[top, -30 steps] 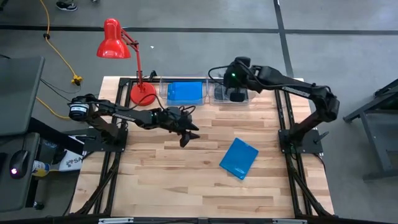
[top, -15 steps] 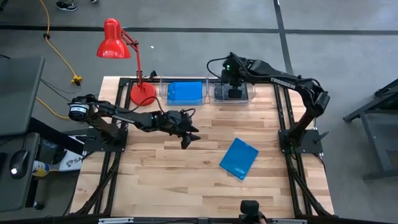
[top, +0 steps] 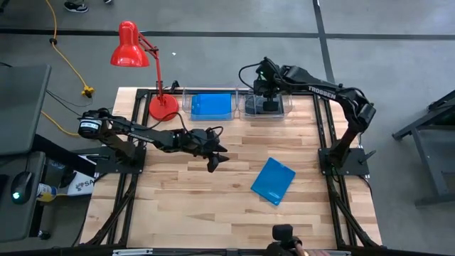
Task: Pick & place jewel cases by type
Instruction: Put the black cd case into the right transparent bin
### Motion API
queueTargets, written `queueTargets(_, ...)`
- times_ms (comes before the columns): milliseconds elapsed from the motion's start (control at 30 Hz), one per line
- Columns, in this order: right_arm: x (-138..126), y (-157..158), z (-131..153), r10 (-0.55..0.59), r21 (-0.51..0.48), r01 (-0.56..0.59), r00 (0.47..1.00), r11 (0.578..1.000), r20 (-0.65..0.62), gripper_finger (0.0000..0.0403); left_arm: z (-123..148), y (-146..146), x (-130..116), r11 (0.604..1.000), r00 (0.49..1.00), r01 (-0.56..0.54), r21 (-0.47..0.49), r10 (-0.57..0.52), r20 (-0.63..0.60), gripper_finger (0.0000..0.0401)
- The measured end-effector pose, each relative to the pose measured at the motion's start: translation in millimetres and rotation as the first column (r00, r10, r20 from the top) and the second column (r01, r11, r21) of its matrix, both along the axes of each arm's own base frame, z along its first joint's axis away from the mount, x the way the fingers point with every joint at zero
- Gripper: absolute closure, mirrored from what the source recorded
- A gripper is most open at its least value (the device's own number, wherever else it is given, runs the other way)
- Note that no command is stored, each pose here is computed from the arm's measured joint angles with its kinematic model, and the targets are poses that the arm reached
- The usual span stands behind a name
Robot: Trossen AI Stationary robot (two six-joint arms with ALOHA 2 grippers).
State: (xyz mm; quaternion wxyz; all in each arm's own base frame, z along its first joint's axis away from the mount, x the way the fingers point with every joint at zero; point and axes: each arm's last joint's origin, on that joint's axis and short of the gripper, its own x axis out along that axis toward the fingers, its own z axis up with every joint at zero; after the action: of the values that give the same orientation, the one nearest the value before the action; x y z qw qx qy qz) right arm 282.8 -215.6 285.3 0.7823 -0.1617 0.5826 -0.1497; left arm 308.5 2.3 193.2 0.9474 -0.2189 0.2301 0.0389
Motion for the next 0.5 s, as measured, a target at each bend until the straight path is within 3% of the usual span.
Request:
queueTargets(233,1,-6,2,-0.004,-0.023,0.005,0.999,1.0,0.037,0.0376,0,0,0,1.0,1.0,-0.003,0.001,0.003,0.0,0.0187)
queueTargets(500,-3,-11,1,0.012,0.011,-0.013,0.998,1.0,0.062,0.0395,0,0,0,1.0,1.0,-0.006,-0.006,0.006,0.0,0.0187)
